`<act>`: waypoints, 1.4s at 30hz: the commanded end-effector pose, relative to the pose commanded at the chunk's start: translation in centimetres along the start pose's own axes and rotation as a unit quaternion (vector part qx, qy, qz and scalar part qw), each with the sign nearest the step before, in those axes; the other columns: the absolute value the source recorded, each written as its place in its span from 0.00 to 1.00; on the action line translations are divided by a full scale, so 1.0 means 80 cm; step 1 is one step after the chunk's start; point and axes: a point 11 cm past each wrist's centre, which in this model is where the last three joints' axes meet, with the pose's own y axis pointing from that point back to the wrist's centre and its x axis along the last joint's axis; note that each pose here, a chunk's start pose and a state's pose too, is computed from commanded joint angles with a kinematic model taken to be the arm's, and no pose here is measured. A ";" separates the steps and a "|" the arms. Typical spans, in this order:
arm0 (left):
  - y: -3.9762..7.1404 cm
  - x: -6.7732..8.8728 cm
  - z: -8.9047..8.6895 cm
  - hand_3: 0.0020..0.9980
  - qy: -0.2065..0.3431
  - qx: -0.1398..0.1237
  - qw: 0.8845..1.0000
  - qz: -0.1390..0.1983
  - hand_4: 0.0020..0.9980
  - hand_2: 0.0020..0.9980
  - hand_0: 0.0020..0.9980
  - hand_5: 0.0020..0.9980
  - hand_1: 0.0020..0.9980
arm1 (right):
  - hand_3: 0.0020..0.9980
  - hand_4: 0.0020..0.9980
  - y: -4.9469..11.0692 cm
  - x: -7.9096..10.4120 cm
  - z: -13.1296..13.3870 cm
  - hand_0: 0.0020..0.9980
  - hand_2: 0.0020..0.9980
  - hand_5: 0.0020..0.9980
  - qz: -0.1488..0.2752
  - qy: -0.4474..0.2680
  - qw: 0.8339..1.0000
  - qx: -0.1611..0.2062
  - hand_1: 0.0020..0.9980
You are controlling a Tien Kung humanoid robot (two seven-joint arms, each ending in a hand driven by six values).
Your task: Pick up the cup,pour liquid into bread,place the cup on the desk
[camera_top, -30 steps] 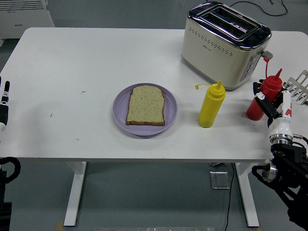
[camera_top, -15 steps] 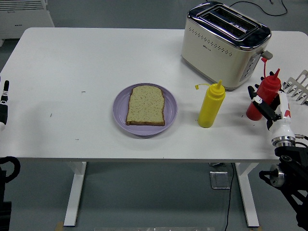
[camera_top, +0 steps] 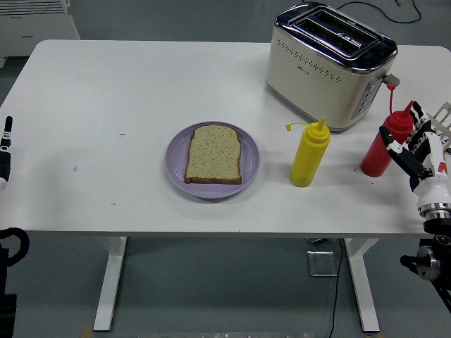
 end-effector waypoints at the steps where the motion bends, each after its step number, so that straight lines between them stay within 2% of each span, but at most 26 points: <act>1: 0.000 0.000 0.000 0.68 0.000 0.000 1.000 0.000 0.57 0.74 0.79 1.00 0.75 | 1.00 0.88 0.001 0.005 -0.002 0.95 0.98 0.36 0.002 -0.002 1.000 0.001 0.89; 12: -0.001 -0.003 -0.001 0.68 0.000 0.000 1.000 -0.003 0.57 0.74 0.79 1.00 0.75 | 1.00 0.90 0.014 0.060 -0.017 0.94 0.96 0.37 0.052 -0.026 0.998 0.010 0.88; 17: -0.001 -0.002 -0.001 0.68 0.000 0.001 1.000 -0.003 0.57 0.74 0.79 1.00 0.75 | 1.00 0.90 0.010 0.078 -0.033 0.92 0.94 0.37 0.068 -0.083 0.994 0.019 0.86; 22: -0.001 -0.003 -0.002 0.68 0.000 0.002 1.000 -0.003 0.57 0.74 0.79 1.00 0.75 | 1.00 0.90 -0.001 0.095 -0.046 0.92 0.94 0.37 0.083 -0.203 0.975 0.017 0.86; 23: -0.001 -0.003 -0.002 0.68 0.000 0.002 1.000 -0.003 0.57 0.74 0.79 1.00 0.75 | 0.93 0.90 -0.003 0.098 -0.046 0.91 0.91 0.39 0.086 -0.228 0.970 0.014 0.85; 28: -0.001 -0.003 -0.002 0.68 0.000 0.002 1.000 -0.004 0.57 0.74 0.79 1.00 0.75 | 0.93 0.90 -0.008 0.112 -0.042 0.91 0.91 0.39 0.100 -0.330 0.939 0.002 0.85; 29: -0.001 -0.003 -0.002 0.68 0.000 0.002 1.000 -0.004 0.57 0.74 0.79 1.00 0.75 | 0.94 0.89 -0.009 0.114 -0.040 0.91 0.90 0.44 0.103 -0.347 0.932 -0.001 0.85; 30: -0.001 -0.003 -0.002 0.68 0.000 0.002 1.000 -0.004 0.57 0.74 0.79 1.00 0.75 | 0.94 0.89 -0.009 0.115 -0.039 0.91 0.90 0.44 0.107 -0.363 0.926 -0.002 0.85; 34: -0.001 -0.002 -0.002 0.68 -0.001 0.003 1.000 -0.003 0.57 0.74 0.79 1.00 0.75 | 0.94 0.89 -0.010 0.117 -0.034 0.91 0.90 0.44 0.111 -0.394 0.912 -0.010 0.85; 35: -0.001 -0.002 -0.003 0.68 -0.001 0.003 1.000 -0.002 0.57 0.74 0.79 1.00 0.75 | 0.93 0.87 -0.010 0.117 -0.033 0.90 0.89 0.48 0.111 -0.399 0.910 -0.012 0.83; 40: 0.000 -0.002 -0.004 0.68 -0.002 0.004 1.000 -0.002 0.57 0.74 0.79 1.00 0.75 | 0.93 0.87 -0.009 0.114 -0.029 0.90 0.89 0.48 0.106 -0.409 0.906 -0.018 0.83; 41: 0.000 -0.001 -0.004 0.68 -0.002 0.005 1.000 -0.002 0.57 0.74 0.79 1.00 0.75 | 0.92 0.87 -0.008 0.113 -0.029 0.89 0.88 0.53 0.104 -0.409 0.906 -0.020 0.83; 42: 0.000 -0.001 -0.004 0.68 -0.002 0.005 1.000 -0.002 0.57 0.74 0.79 1.00 0.75 | 0.92 0.87 -0.008 0.113 -0.028 0.89 0.88 0.53 0.102 -0.409 0.906 -0.021 0.83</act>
